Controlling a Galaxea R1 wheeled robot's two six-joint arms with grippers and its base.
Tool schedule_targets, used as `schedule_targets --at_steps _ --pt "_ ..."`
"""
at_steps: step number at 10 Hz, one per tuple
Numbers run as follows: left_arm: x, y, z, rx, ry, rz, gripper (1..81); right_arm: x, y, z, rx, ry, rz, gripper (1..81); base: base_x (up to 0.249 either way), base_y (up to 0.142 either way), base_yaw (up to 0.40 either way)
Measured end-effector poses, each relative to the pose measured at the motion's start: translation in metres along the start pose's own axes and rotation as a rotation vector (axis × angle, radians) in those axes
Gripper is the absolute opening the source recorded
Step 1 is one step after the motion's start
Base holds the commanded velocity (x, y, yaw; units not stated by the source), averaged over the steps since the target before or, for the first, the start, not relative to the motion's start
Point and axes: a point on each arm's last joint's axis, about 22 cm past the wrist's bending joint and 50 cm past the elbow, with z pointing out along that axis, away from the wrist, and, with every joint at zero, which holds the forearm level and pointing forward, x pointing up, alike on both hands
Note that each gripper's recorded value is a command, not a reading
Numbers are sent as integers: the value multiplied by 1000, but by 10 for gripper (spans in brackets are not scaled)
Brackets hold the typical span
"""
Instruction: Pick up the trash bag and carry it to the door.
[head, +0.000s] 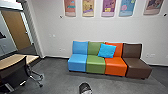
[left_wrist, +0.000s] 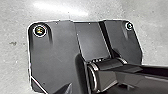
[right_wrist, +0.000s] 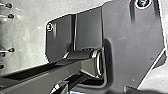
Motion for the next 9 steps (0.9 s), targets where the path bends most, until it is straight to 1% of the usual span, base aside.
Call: schedule_targets --at_steps 1,3,9 --pt "2 0 0 1 8 0 811 0 1 0 -2 -1 0 811 149 0 0" --pt "2 -3 -1 4 9 0 811 0 2 0 -3 -1 -1 811 149 0 0" --pt "2 -2 -1 3 9 0 811 -1 2 0 -3 -5 -2 811 148 0 0"
